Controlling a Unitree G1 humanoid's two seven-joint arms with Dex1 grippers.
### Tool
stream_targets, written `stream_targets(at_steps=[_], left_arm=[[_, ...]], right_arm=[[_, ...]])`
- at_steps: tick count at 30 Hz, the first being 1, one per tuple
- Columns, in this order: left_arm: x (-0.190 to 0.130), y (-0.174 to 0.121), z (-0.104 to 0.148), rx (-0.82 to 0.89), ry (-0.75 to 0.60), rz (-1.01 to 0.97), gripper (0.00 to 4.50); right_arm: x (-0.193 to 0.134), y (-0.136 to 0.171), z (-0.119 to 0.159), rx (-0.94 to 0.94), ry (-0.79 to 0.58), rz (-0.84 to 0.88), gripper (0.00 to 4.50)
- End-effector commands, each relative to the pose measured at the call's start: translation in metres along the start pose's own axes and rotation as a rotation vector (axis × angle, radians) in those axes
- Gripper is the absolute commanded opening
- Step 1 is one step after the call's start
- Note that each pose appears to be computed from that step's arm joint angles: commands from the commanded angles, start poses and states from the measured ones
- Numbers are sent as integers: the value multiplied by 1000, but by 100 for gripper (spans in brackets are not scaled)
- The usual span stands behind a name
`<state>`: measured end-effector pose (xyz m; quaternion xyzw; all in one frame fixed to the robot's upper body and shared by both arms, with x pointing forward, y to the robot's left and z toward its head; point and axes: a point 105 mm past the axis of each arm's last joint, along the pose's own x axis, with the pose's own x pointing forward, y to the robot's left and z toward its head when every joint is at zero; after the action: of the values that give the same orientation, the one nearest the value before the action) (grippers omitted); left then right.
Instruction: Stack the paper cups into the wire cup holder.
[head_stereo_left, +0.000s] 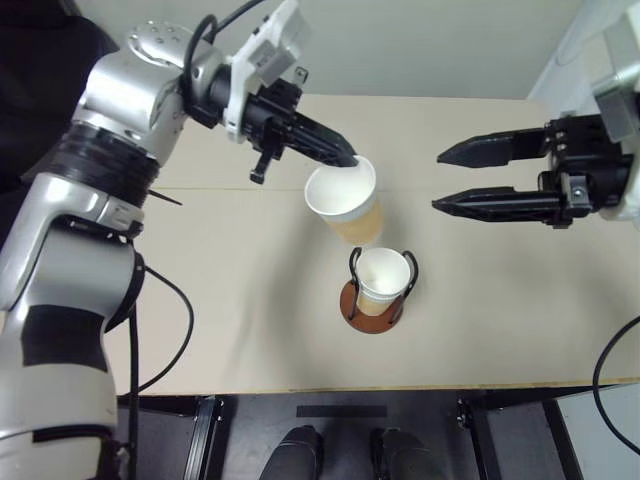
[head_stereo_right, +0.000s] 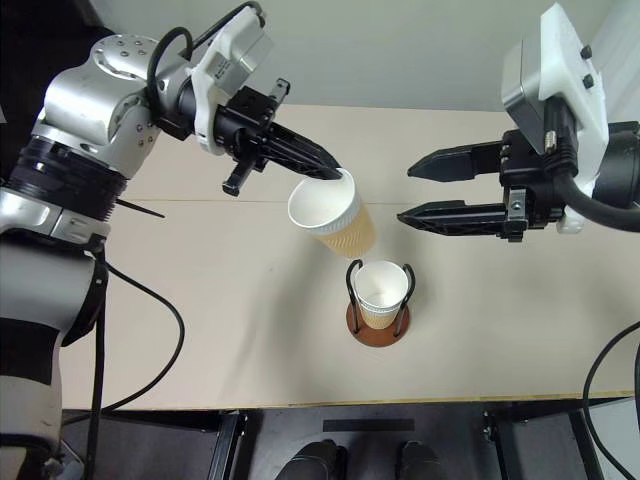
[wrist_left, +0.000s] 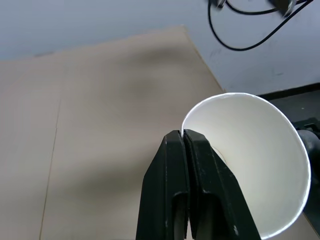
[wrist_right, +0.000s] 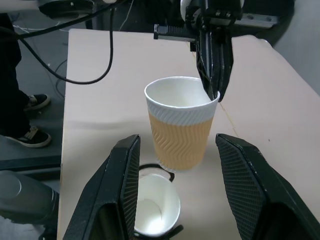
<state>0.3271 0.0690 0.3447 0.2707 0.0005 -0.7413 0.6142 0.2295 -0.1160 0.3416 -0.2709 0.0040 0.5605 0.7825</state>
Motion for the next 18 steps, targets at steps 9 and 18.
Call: stream_targets(at_steps=[9, 18], left_arm=[[27, -8, 20, 77, -38, -143, 4], [42, -12, 19, 76, -41, -205, 4]], right_arm=[[-17, 5, 6, -33, 39, -73, 238], [-27, 8, 4, -26, 74, -136, 238]])
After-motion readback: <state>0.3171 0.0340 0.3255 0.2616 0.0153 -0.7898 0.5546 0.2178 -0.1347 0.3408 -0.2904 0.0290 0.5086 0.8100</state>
